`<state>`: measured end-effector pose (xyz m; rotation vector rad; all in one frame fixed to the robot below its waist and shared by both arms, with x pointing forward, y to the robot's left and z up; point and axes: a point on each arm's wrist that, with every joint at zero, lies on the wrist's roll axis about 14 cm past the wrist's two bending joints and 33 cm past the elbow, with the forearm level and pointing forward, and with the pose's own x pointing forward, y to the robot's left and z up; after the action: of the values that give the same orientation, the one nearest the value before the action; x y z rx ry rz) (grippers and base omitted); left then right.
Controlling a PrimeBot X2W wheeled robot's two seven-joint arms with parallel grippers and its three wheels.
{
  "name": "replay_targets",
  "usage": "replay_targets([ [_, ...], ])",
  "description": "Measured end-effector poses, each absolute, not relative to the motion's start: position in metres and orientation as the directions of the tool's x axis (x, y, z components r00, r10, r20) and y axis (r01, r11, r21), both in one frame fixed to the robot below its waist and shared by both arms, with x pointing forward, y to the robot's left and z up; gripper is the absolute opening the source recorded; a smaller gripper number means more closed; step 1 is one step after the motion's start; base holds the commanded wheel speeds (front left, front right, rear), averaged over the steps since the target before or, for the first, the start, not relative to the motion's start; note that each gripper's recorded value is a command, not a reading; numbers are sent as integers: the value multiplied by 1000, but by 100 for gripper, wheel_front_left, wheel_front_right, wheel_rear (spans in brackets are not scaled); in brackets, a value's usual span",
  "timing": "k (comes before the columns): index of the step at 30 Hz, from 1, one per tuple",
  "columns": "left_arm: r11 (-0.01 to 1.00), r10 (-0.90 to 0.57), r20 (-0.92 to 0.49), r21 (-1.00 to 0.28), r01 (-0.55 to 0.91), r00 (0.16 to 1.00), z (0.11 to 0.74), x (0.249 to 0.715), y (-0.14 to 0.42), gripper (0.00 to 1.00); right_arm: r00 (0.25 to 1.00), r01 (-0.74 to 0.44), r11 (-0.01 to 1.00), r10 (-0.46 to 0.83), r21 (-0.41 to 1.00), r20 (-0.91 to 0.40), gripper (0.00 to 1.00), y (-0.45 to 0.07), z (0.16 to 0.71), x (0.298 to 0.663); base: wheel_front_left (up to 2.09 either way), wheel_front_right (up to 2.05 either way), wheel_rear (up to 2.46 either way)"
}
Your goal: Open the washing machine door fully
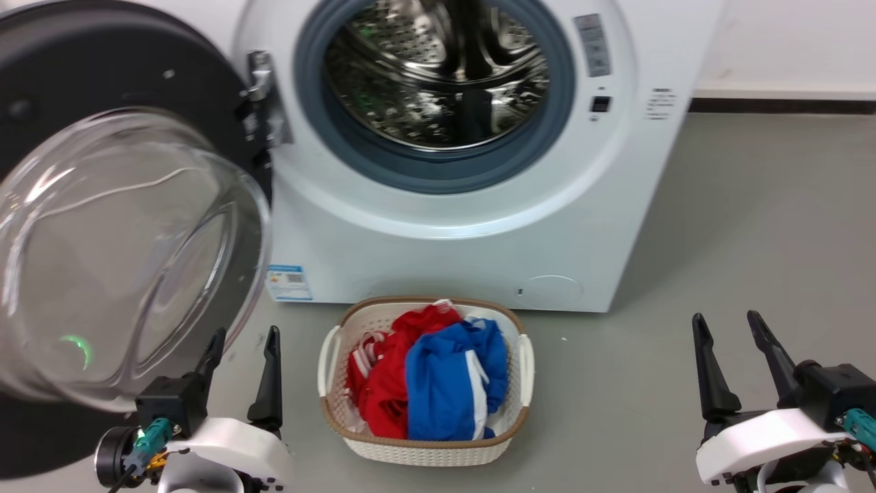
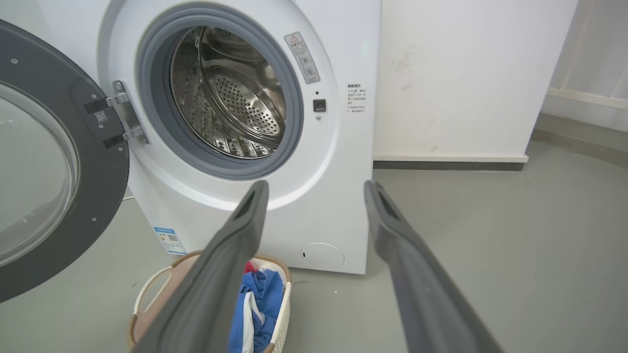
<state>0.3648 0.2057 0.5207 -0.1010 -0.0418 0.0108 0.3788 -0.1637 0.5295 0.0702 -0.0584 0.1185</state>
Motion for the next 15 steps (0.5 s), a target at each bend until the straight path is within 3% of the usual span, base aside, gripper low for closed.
replay_targets([
  [15, 993, -94, 22, -74, 95, 995, 514, 387, 169, 100, 999, -8, 997, 4, 74, 53, 100, -201, 522, 363, 0, 0, 0],
])
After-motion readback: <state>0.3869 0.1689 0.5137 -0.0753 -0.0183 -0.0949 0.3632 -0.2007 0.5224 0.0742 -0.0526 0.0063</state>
